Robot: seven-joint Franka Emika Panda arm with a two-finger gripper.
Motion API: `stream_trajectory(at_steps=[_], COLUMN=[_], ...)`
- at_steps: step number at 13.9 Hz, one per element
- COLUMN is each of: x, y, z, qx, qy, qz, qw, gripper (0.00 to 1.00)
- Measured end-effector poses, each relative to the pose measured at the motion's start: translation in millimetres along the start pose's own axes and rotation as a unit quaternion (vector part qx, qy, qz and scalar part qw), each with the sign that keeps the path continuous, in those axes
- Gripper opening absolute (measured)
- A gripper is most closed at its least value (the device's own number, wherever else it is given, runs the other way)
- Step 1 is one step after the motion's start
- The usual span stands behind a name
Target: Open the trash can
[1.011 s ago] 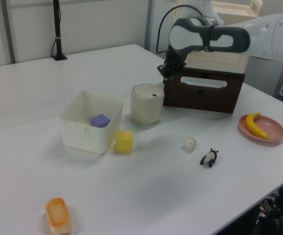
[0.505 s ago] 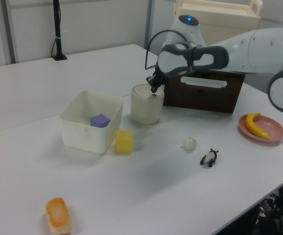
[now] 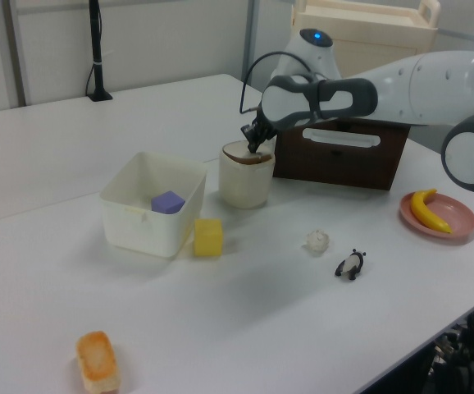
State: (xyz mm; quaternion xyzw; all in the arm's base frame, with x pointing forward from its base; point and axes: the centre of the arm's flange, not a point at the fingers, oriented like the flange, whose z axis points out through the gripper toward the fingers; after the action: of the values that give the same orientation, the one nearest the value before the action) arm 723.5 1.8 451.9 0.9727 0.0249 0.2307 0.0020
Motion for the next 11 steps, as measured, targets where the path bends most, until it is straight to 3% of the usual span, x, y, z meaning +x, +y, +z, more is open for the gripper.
stream_trajectory(at_steps=[5,7,11], x=[0,-8,-27], y=[9,16,16], z=[-80,-118,-153], qx=[0.009,0.012,0.014], qy=[-0.056,-0.086,-0.15], qz=[0.009,0.014,0.011], qw=[0.9983,0.9961,0.9885], gripper=[0.01,0.01,0.01])
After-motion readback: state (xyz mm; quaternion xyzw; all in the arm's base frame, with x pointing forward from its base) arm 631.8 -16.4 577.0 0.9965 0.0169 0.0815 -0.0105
